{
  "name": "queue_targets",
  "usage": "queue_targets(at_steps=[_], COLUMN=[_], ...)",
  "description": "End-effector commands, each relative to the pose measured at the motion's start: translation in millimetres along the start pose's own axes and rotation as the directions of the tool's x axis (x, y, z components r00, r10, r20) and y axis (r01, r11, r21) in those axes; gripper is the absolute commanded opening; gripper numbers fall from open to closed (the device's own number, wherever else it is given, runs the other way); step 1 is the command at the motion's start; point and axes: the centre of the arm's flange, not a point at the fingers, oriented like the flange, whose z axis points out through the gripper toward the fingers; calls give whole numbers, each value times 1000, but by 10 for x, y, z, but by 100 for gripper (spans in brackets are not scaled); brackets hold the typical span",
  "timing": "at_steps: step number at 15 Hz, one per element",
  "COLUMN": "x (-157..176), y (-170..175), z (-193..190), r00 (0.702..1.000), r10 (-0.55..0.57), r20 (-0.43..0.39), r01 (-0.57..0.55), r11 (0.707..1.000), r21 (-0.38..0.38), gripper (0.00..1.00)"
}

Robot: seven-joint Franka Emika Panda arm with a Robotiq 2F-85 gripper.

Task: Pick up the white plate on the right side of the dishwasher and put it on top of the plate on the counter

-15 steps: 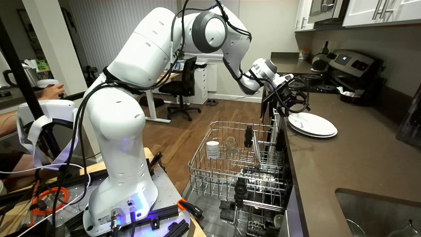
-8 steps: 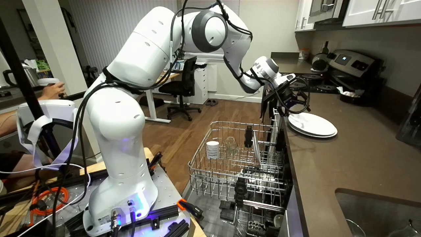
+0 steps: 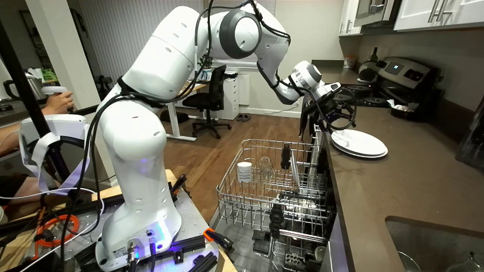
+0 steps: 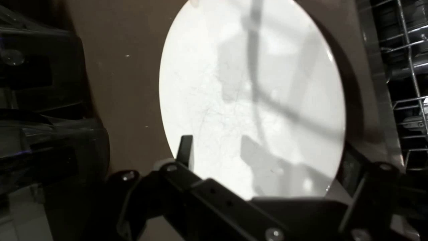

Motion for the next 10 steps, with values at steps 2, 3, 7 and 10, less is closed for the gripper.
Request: queue_targets(at_steps=[2,3,7,10], x=[-66,-68,-92,-138], y=[116,112,110,95], z=[-135,-152,-246,-355], r00=[1000,1000,1000,1000], r10=[-23,-23,-23,-30], r20=[-9,-8,-3,-10], r01=[23,24,23,31], r11=[997,996,989,977], r21=[75,89,149,212], gripper=[100,100,100,100])
